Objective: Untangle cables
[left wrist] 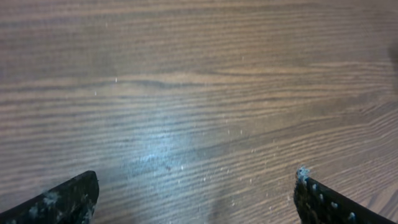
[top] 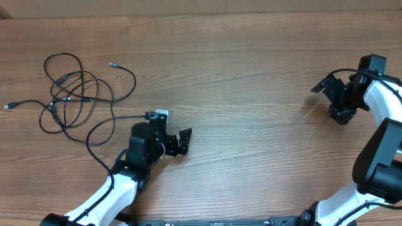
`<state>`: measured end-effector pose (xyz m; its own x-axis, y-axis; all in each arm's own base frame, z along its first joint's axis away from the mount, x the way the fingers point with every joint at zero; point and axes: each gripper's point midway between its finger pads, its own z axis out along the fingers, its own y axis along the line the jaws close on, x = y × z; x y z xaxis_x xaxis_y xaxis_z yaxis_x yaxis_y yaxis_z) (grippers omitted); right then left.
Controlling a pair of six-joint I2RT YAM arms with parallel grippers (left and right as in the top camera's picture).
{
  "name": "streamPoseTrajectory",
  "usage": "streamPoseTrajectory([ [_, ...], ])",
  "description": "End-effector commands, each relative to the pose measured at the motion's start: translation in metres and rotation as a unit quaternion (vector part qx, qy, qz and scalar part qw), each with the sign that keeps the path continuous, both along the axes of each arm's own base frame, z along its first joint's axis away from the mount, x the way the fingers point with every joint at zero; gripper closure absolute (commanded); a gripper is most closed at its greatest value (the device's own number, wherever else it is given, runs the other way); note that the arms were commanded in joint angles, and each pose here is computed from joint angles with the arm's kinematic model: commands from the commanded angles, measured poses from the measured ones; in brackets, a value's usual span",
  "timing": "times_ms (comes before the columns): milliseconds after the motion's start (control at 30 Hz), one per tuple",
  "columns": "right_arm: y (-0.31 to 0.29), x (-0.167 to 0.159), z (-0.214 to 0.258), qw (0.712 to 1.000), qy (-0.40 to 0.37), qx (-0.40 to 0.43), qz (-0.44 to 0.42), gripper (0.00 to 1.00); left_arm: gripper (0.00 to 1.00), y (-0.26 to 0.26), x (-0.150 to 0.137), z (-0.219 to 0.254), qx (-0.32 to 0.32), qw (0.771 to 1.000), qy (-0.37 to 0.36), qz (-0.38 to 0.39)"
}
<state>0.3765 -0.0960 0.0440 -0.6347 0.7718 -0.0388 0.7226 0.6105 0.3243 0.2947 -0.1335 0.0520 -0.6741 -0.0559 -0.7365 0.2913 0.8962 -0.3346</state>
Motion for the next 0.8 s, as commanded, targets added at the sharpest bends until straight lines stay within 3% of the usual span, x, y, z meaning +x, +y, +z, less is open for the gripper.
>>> streamPoseTrajectory([
  [0, -0.003, 0.006, 0.012, 1.000, -0.018, -0.007, 0.002, 0.00, 0.00, -0.001, -0.003, -0.002, -0.006, 1.000, 0.003, 0.001],
  [233, -0.003, 0.006, 0.012, 1.000, -0.018, -0.007, 0.002, 0.00, 0.00, 0.011, -0.014, -0.012, 0.009, 1.000, 0.006, 0.019],
  [600, -0.003, 0.006, 0.012, 1.000, -0.018, -0.007, 0.002, 0.00, 0.00, 0.023, -0.036, -0.006, -0.011, 0.997, -0.072, 0.031],
  [767, -0.003, 0.006, 0.012, 1.000, -0.018, -0.007, 0.002, 0.00, 0.00, 0.028, -0.041, -0.003, -0.008, 0.996, -0.076, 0.039],
])
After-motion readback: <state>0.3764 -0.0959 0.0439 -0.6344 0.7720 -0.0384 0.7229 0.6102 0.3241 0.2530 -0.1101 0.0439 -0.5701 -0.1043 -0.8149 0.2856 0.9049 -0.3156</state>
